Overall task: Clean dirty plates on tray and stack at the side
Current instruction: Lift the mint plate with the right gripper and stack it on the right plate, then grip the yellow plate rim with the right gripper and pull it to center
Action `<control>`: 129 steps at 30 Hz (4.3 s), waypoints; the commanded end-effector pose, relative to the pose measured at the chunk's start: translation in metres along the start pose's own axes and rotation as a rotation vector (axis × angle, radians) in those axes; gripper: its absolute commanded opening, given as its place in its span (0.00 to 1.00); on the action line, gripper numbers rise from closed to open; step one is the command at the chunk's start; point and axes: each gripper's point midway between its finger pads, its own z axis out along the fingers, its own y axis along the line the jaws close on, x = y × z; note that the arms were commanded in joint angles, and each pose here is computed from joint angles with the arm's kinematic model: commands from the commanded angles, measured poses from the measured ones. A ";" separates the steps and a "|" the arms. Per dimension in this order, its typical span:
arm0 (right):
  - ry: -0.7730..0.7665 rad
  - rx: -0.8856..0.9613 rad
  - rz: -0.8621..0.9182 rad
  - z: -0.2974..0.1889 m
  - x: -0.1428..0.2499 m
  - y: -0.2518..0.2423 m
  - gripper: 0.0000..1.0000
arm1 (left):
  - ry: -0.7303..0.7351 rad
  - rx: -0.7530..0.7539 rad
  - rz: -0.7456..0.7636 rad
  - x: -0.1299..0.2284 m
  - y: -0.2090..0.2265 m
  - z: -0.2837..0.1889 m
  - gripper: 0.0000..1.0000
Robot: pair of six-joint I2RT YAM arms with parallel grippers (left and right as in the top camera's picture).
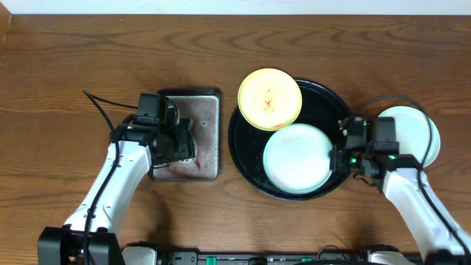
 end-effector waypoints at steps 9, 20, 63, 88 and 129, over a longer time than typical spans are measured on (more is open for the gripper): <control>-0.300 0.462 -0.195 -0.080 -0.058 -0.018 0.01 | 0.011 0.005 -0.011 0.003 0.000 0.001 0.64; -0.430 0.783 -0.604 -0.129 -0.089 0.035 0.01 | 0.010 0.006 -0.010 0.003 0.000 0.001 0.64; -0.333 0.513 0.839 -0.091 -0.041 -0.161 0.01 | 0.001 0.008 -0.008 0.001 0.000 0.001 0.65; -0.454 -0.199 0.521 -0.092 -0.114 -0.102 0.64 | 0.001 0.008 -0.008 0.000 0.000 0.001 0.65; 0.024 -0.201 -0.086 0.132 -0.138 0.058 0.03 | 0.001 0.008 -0.008 0.000 0.000 0.001 0.65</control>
